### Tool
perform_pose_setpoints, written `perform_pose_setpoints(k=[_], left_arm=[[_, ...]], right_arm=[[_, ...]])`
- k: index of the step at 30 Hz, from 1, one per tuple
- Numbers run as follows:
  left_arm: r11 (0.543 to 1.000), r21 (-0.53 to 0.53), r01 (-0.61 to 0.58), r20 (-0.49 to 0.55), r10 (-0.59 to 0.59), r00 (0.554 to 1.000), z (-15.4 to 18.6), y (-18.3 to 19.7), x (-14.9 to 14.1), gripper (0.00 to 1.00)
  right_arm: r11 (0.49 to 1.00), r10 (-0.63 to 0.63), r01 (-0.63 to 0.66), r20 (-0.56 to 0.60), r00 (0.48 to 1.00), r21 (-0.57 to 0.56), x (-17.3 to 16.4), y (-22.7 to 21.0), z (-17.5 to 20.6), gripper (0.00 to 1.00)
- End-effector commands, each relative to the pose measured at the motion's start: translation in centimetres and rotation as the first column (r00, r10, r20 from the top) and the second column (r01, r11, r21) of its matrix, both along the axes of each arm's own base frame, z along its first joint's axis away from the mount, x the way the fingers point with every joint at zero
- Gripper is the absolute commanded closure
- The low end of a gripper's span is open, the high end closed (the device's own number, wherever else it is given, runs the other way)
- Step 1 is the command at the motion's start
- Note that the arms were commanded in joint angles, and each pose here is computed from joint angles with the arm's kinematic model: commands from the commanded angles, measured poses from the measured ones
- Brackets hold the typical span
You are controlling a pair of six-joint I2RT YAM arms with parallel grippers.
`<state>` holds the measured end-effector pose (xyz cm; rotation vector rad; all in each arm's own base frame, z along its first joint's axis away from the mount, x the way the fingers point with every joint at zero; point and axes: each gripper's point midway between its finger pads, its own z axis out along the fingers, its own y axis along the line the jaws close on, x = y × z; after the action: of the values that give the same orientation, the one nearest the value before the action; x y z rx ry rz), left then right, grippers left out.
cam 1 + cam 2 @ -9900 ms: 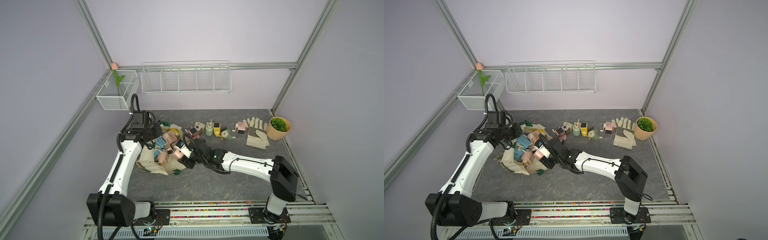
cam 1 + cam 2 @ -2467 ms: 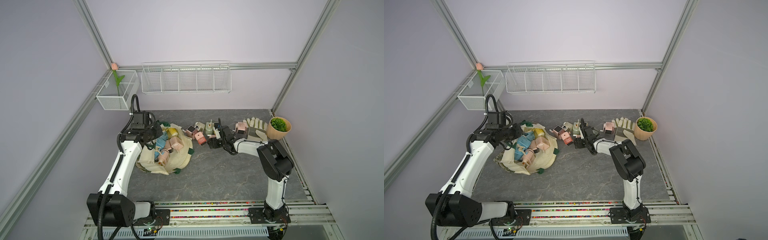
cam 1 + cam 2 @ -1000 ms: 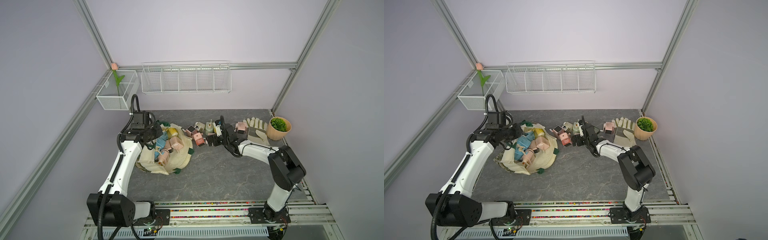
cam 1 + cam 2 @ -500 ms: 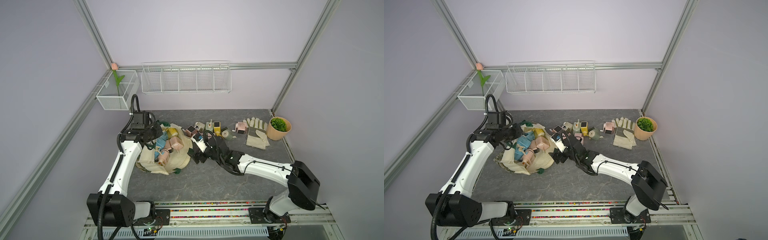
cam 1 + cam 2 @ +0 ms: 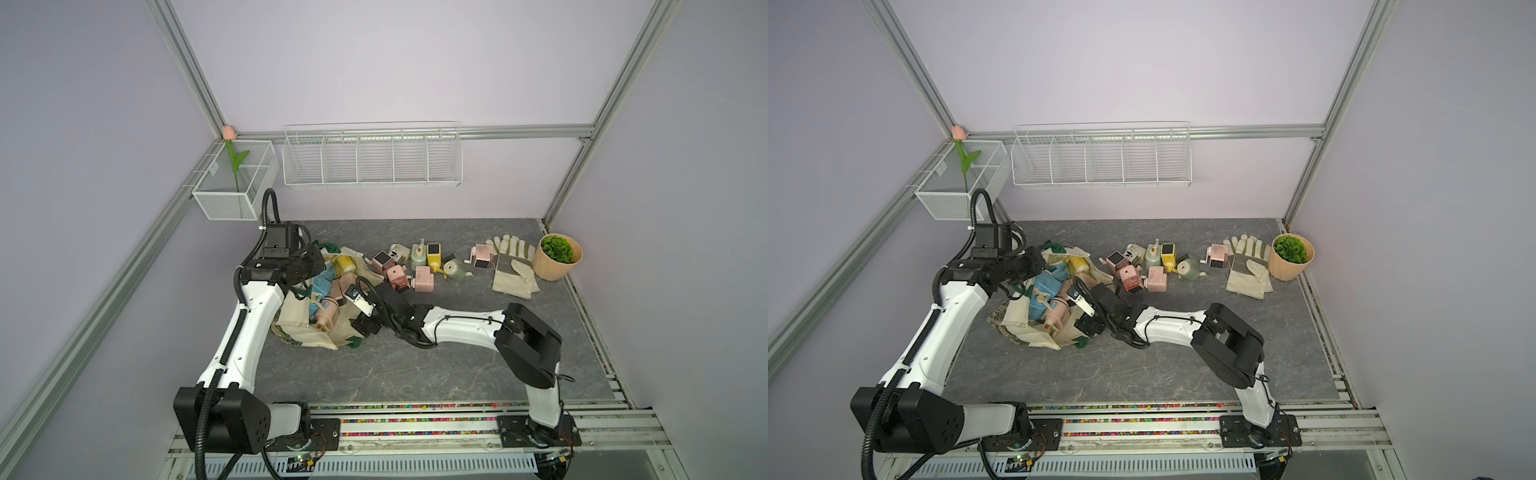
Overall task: Take out the pencil sharpeners from the tote bags
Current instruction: Pick up the pencil sharpener from the canvas bag.
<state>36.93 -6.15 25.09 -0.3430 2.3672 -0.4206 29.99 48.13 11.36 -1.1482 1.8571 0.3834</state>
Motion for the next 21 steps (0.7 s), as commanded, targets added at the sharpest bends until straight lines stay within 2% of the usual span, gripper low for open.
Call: perform_pose_setpoints(k=[1,8,13,21], left_arm=[[1.000,-0.014,-0.006,-0.014,0.006,1.000,-0.1,0.1,-0.5,1.00],[1.000,-0.013,-0.005,-0.014,0.005,1.000,-0.1,0.1,-0.6,1.00],[1.000,-0.013,-0.004,-0.015,0.004,1.000,-0.2,0.1,-0.6,1.00],[1.000,-0.011,-0.006,-0.014,0.005,1.000,-0.2,0.1,-0.7,1.00]], right_arm=[[0.995,-0.102,0.102,0.065,0.993,0.008,2.5,0.6,0.5,0.05],[0.976,-0.217,0.211,0.121,0.969,0.057,5.6,2.1,0.5,0.05],[0.970,-0.241,0.232,0.138,0.961,0.074,6.7,3.0,0.4,0.05],[0.960,-0.279,0.277,0.140,0.950,0.038,9.0,3.6,-2.1,0.09]])
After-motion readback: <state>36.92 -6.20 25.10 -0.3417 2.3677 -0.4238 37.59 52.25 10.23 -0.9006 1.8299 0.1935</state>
